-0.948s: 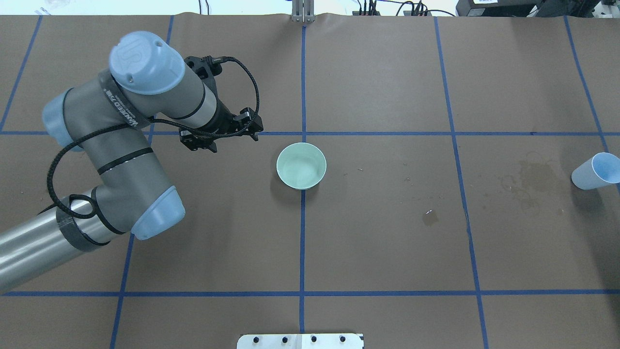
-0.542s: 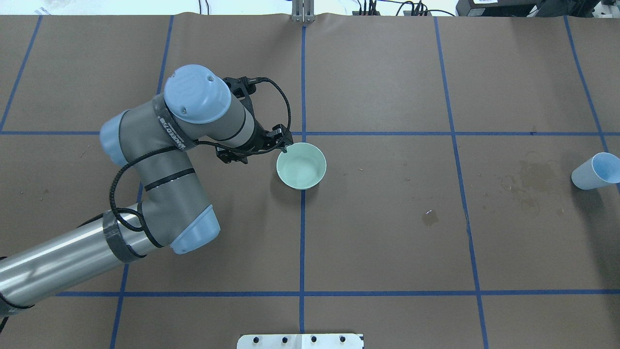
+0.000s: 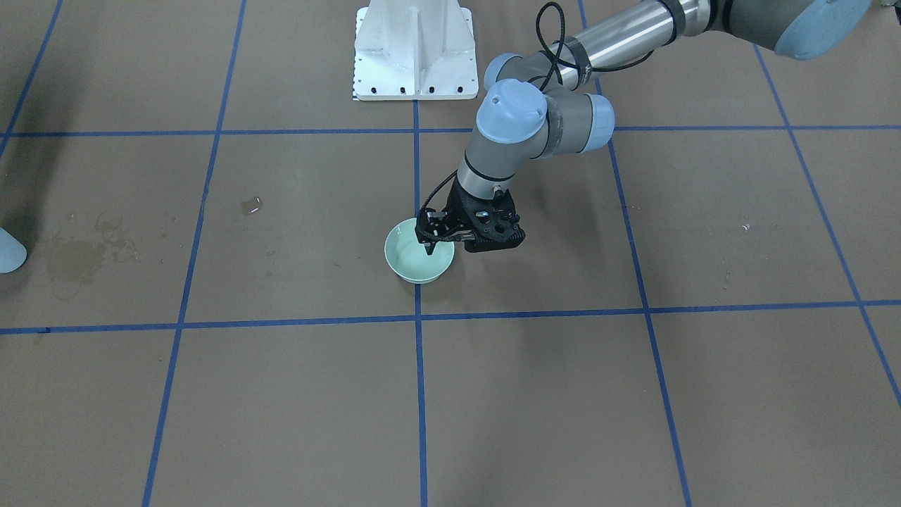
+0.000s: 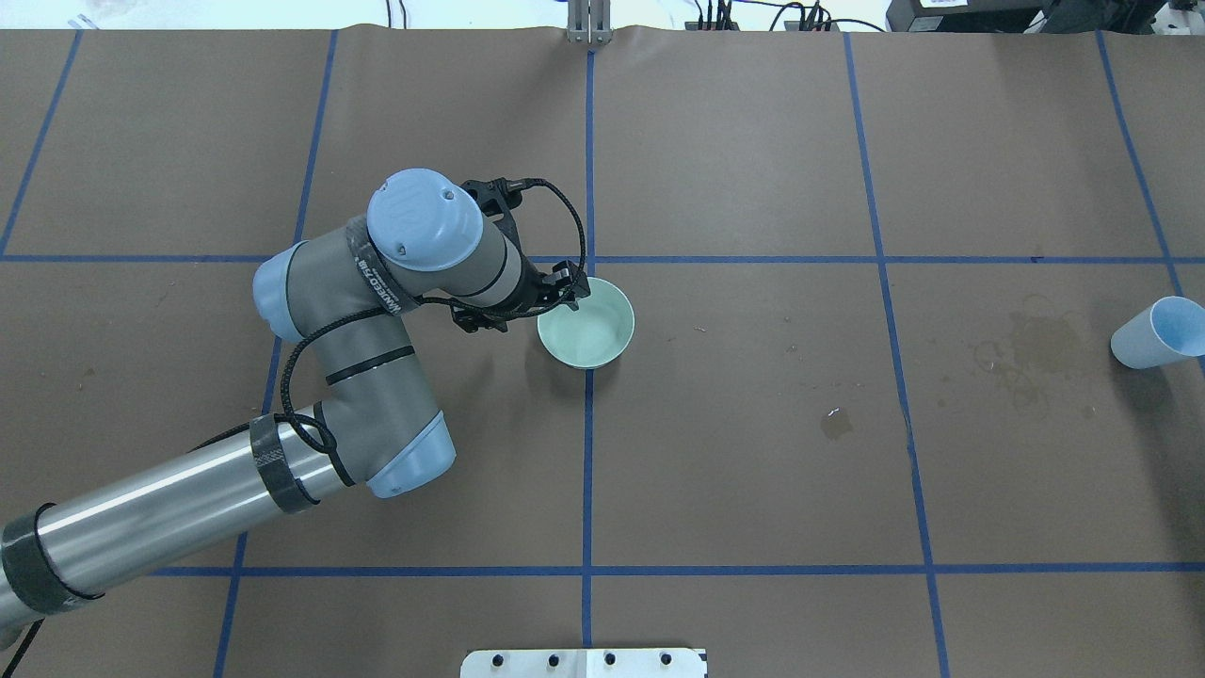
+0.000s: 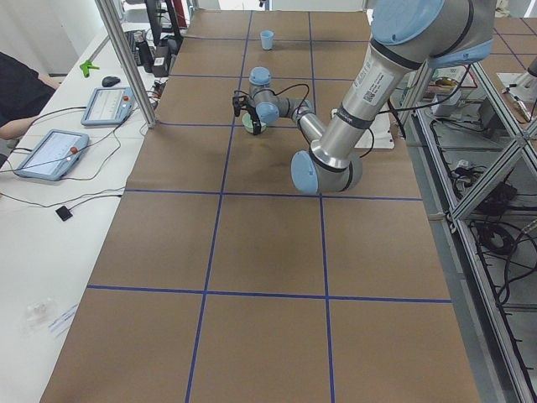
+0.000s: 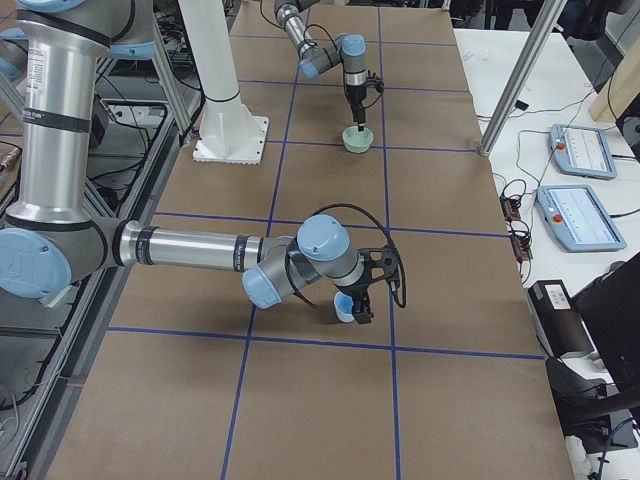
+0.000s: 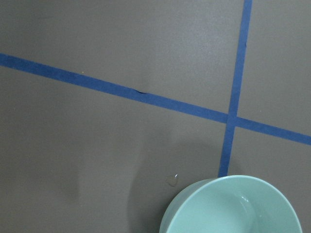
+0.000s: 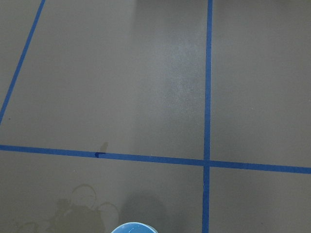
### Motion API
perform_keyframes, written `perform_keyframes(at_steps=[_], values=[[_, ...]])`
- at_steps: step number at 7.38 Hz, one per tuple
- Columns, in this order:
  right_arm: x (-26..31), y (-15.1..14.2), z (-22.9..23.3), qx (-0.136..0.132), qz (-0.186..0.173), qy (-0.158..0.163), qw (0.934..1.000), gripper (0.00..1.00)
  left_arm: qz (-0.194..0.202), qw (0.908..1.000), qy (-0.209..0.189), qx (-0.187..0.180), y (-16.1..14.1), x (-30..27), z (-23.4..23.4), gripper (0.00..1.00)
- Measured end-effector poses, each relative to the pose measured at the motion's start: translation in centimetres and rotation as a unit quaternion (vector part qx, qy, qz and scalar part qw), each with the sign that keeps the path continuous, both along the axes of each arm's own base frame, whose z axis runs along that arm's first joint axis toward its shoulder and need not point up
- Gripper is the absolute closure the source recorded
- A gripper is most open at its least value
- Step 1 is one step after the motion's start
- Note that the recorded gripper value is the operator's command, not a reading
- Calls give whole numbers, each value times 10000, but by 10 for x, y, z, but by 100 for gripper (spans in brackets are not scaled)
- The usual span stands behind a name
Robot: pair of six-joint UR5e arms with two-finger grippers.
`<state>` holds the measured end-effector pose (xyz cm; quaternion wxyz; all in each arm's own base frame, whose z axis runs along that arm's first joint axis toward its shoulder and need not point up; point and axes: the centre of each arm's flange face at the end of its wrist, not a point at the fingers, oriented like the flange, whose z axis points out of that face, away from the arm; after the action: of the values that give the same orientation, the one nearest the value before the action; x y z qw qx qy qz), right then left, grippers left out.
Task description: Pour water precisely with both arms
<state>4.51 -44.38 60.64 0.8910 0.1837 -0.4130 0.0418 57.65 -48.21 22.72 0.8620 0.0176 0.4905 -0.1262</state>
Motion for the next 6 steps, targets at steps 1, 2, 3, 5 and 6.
perform_keyframes(at_steps=[1,2,3,5,6], values=[[1,0,1,-7,8,-2,10000,1,14,10000,-30,-20,1,3,4,50],[2,1,1,-8,18,-2,10000,1,20,10000,-64,-40,0,6,8,71],[4,1,1,-6,31,-3,10000,1,20,9999,-85,-55,-1,8,10,100],[5,1,1,-4,48,-3,10000,1,25,9999,-102,-78,-1,9,9,100],[6,2,1,-12,49,-4,10000,1,39,9999,-97,-75,-1,9,7,100]])
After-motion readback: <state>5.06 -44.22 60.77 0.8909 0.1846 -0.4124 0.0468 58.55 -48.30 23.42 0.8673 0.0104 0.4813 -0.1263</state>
